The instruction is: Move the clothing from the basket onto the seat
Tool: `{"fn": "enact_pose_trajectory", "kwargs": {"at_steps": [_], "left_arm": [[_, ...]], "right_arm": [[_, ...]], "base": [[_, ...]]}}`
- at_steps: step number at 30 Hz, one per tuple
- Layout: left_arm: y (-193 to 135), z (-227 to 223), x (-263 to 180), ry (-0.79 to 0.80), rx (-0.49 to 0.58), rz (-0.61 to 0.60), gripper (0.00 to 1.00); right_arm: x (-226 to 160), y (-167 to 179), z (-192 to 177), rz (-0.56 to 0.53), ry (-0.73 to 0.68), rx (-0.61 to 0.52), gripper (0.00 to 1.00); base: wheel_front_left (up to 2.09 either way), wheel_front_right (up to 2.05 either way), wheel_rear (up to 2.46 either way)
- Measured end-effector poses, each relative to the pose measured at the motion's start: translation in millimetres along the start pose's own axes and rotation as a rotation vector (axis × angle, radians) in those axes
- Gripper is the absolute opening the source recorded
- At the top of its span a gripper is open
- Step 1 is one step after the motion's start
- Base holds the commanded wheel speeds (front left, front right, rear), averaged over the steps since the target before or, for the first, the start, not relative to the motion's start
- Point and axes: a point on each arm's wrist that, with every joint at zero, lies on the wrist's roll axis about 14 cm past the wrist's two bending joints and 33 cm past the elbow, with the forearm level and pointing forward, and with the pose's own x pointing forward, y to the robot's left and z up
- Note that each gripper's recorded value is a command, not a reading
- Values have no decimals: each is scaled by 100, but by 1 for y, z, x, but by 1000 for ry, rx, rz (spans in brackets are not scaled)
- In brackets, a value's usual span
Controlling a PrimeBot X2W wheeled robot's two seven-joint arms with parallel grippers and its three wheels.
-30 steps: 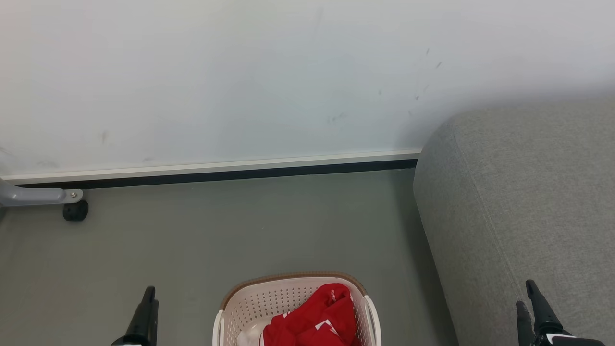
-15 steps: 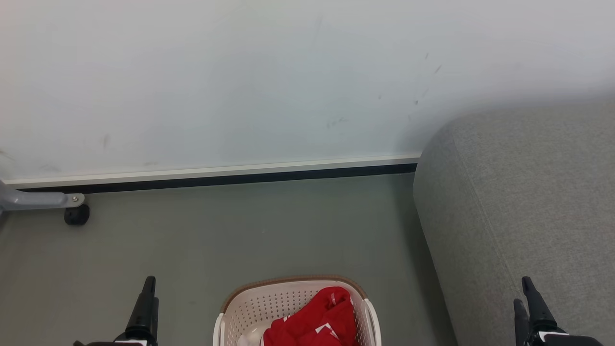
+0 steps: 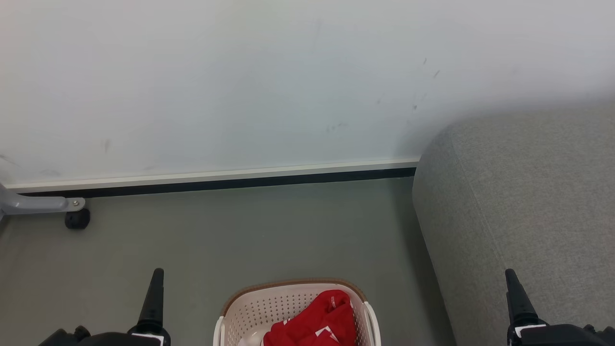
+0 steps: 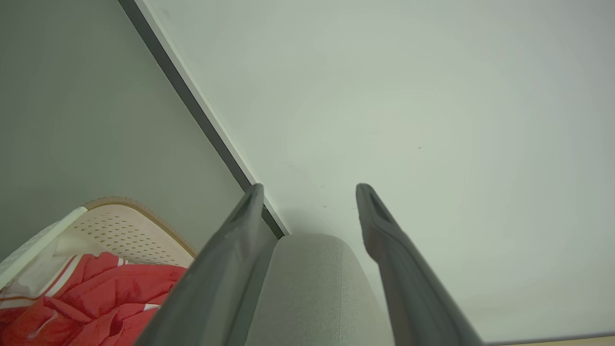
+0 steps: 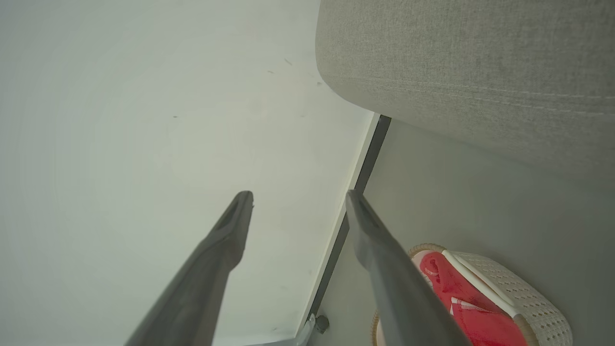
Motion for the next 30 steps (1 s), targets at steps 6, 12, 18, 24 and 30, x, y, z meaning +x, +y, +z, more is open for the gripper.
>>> {"fn": "enact_pose_trajectory", "kwargs": {"at_steps": [6,12,18,24,30], "left_arm": [[-3,-2,-1,10,143,-5,100],[-8,-2,-3,6,259,-18,100],[-6,0,-6,-2,364,-11,100],[-5,4,-10,-20,471,-9,100],[-7,6,-12,-36,567,-16,100]], "right_arm": [[0,4,-3,7,13,-122,100],[-2,7,-8,17,27,-241,100],[-4,10,-11,26,27,-342,100],[-5,15,-12,44,20,-433,100],[-7,18,-13,57,12,-520,100]], "base": [[0,0,0],[0,0,0],[0,0,0],[0,0,0],[0,0,0]]}}
